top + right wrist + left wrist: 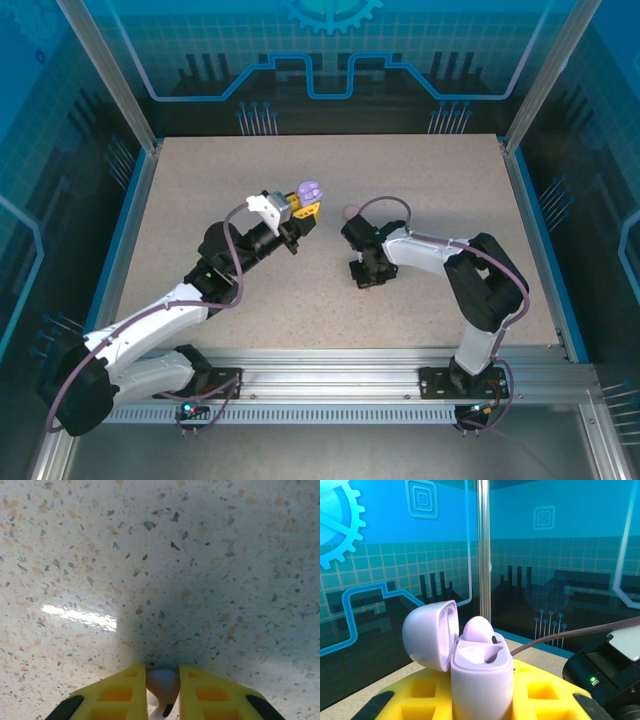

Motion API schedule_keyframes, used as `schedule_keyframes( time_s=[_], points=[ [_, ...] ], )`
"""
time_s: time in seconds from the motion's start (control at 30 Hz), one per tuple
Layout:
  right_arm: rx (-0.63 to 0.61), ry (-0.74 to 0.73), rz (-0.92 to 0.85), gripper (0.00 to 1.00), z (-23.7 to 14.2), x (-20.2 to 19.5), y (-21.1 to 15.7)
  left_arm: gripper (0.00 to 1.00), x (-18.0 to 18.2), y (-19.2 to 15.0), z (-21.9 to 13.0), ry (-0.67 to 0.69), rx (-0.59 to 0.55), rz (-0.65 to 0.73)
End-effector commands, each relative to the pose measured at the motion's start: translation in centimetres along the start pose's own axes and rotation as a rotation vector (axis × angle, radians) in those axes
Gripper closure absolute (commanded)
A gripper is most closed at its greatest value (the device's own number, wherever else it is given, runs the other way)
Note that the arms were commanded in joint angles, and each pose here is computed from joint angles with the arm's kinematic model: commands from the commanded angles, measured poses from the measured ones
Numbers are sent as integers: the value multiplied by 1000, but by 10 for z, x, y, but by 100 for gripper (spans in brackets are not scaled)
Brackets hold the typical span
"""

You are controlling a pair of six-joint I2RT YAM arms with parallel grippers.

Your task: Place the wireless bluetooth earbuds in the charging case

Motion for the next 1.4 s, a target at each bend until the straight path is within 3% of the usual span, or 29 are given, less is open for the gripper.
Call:
schedule_keyframes(
  time_s=[0.0,0.27,0.73,1.37],
  points=[
    [60,-28,11,74,11,0,-6,100,2,7,-3,17,-38,-8],
    [66,-22,67,58,3,2,-1,100,2,7,-2,14,-41,-7],
    [68,-9,57,64,-8,-2,4,100,2,7,0,6,-40,-11],
    [119,-28,192,71,8,-6,6,100,2,5,1,5,-41,-11]
  ],
)
Point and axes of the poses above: each hand's point on the last joint's axis, 136 mm out from that joint toward the fingers, its own z axis out along the fingers, its own x axis along the line the jaws close on, y = z × x, the point moved 8 cm from there along -z, back along the fingers, and after that the axes turned 7 degrees about z, right-handed, at the moved point
